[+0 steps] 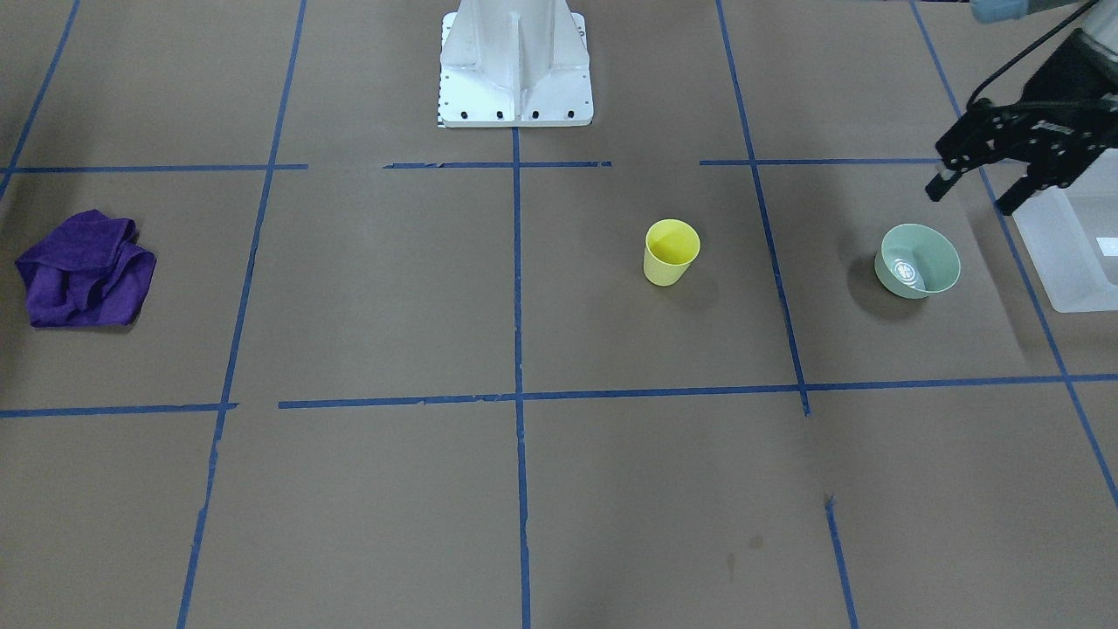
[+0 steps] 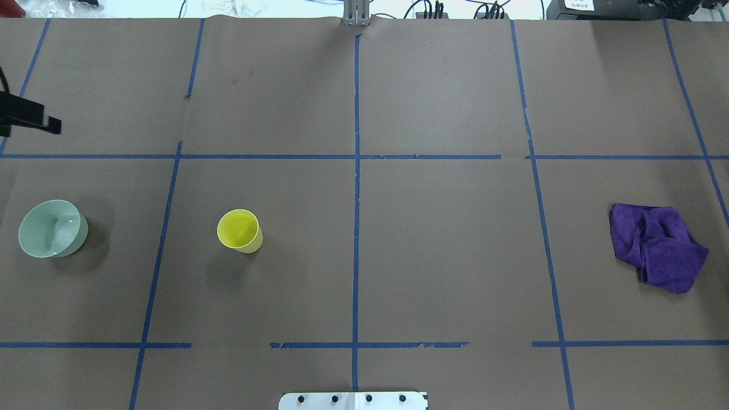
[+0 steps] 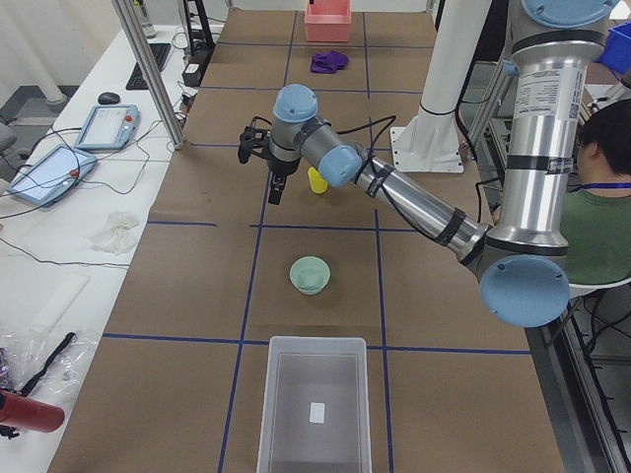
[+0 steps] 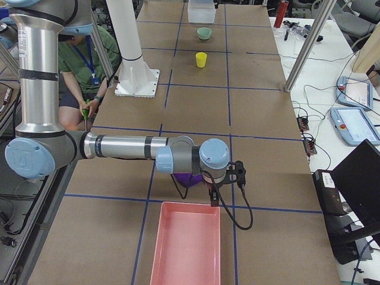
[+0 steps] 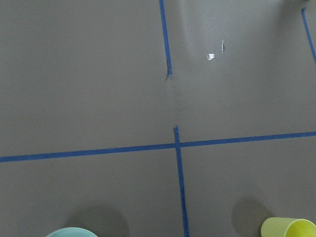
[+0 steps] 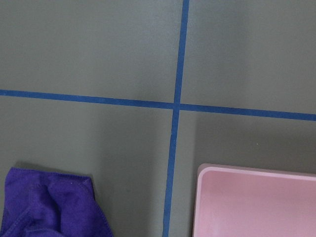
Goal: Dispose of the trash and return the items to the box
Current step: 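Reach the left gripper to the yellow cup and close on its rim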
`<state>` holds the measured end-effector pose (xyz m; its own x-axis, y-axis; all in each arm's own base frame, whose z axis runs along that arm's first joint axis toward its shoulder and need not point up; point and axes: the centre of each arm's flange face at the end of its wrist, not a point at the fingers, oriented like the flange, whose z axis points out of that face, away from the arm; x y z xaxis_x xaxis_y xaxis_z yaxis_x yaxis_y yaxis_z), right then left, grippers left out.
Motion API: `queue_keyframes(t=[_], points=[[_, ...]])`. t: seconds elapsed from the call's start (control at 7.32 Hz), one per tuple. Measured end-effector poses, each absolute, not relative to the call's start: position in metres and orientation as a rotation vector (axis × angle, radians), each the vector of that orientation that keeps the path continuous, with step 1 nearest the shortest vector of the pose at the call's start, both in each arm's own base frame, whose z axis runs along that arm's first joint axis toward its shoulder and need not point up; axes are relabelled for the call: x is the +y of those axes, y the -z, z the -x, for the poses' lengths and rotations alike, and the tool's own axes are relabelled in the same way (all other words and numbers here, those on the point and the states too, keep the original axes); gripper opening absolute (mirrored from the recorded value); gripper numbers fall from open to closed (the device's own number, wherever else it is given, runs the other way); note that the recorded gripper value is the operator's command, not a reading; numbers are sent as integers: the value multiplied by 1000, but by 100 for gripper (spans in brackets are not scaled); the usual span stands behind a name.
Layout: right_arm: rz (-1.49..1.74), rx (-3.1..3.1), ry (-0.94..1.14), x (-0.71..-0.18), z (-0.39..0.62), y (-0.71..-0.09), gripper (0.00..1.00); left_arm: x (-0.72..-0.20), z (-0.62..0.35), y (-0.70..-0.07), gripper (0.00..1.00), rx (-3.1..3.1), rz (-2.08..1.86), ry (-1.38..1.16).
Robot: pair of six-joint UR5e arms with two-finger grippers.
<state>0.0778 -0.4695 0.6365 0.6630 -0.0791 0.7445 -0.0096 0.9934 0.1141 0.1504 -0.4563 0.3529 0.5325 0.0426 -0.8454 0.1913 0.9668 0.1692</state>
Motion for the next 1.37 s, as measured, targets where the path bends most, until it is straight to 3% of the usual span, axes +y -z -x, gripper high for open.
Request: queue_keyframes(t=[0.55, 1.09, 1.23, 1.37], points=[[-122, -887, 44, -473, -75, -629, 100, -398, -324, -330, 97, 1004, -173, 224], [-116, -889, 23, -475, -75, -626, 100, -395, -416, -342, 85, 956, -131, 226], [-114, -889, 19, -475, -75, -626, 100, -391, -425, -344, 52, 951, -122, 215], [-113, -889, 17, -475, -75, -626, 100, -384, -433, -345, 3, 950, -112, 199]])
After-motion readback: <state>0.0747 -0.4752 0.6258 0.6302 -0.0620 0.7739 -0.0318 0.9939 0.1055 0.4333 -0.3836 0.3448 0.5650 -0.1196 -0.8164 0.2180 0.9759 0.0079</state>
